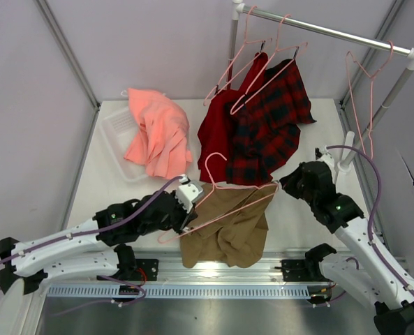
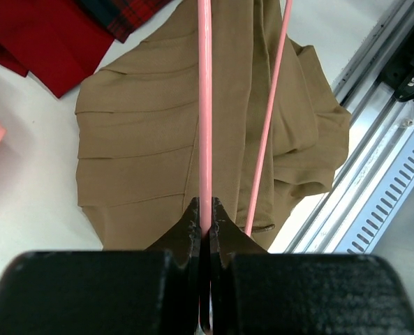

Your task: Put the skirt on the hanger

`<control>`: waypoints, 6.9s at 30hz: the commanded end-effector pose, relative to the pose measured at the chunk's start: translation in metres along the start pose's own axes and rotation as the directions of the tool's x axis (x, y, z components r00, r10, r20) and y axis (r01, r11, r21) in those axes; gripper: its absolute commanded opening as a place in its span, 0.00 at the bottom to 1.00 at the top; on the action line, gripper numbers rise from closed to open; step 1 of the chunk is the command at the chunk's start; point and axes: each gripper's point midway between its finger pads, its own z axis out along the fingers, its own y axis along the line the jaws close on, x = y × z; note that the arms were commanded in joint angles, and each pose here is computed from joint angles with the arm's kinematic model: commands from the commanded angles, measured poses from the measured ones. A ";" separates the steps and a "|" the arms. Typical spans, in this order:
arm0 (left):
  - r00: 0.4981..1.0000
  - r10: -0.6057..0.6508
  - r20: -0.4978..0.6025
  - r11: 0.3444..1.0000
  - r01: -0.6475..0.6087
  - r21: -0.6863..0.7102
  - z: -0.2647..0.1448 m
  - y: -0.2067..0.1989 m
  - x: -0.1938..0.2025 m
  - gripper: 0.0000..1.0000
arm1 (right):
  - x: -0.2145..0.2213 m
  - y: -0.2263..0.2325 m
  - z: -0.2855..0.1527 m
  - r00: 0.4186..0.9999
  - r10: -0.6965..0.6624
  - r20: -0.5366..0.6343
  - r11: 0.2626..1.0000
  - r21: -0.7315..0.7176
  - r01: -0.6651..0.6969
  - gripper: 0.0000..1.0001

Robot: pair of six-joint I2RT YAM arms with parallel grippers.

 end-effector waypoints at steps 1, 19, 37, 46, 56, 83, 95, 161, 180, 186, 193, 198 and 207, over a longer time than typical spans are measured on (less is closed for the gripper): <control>0.999 -0.021 0.040 1.000 0.021 -0.008 0.003 -0.005 -0.009 0.00 | -0.026 0.016 -0.008 0.989 0.143 0.041 0.990 -0.021 -0.143 0.00; 0.993 -0.037 0.112 0.986 0.054 -0.160 -0.029 0.027 -0.020 0.00 | -0.024 0.007 -0.013 0.964 0.266 -0.014 0.962 -0.057 -0.266 0.00; 0.994 -0.037 0.100 0.999 0.039 -0.018 -0.017 0.000 -0.013 0.00 | -0.031 0.011 -0.002 0.893 0.443 -0.082 0.886 -0.111 -0.449 0.00; 0.996 -0.028 0.088 0.999 0.029 -0.020 -0.007 -0.005 -0.016 0.00 | -0.035 0.027 -0.007 0.822 0.551 -0.142 0.812 -0.139 -0.568 0.00; 0.996 -0.009 0.094 0.996 0.017 -0.087 -0.002 -0.001 -0.021 0.00 | -0.031 0.025 -0.010 0.818 0.554 -0.154 0.812 -0.120 -0.572 0.00; 0.993 -0.020 0.116 0.994 0.033 -0.109 -0.022 0.012 -0.013 0.00 | -0.028 0.000 -0.010 0.823 0.563 -0.076 0.822 -0.055 -0.567 0.00; 0.995 -0.004 0.096 0.998 0.010 -0.055 -0.017 0.001 -0.010 0.00 | -0.031 -0.006 -0.009 0.824 0.565 -0.049 0.823 -0.045 -0.567 0.00; 0.984 0.074 0.162 0.974 -0.037 -0.222 0.005 -0.007 -0.042 0.00 | -0.018 0.007 -0.022 0.561 0.814 -0.150 0.574 0.056 -0.817 0.00; 0.985 0.070 0.157 0.971 -0.031 -0.239 0.006 -0.007 -0.040 0.00 | -0.019 0.020 -0.020 0.623 0.767 -0.155 0.631 0.007 -0.775 0.00; 0.992 0.077 0.100 0.971 -0.052 -0.234 -0.003 -0.001 -0.019 0.00 | -0.033 0.032 -0.020 0.849 0.492 -0.193 0.852 -0.093 -0.515 0.00; 0.988 0.049 0.147 0.989 -0.028 -0.145 -0.011 -0.014 -0.018 0.00 | -0.031 0.013 -0.014 0.967 0.103 -0.233 0.991 -0.055 -0.119 0.00; 0.990 0.078 0.116 0.993 -0.066 -0.101 -0.005 -0.025 -0.010 0.00 | -0.035 0.015 -0.013 0.971 -0.109 -0.214 0.986 -0.147 0.078 0.00; 0.992 0.073 0.099 0.978 -0.052 -0.200 -0.002 -0.010 -0.006 0.00 | -0.029 0.037 -0.039 0.931 -0.313 -0.187 0.906 -0.352 0.234 0.00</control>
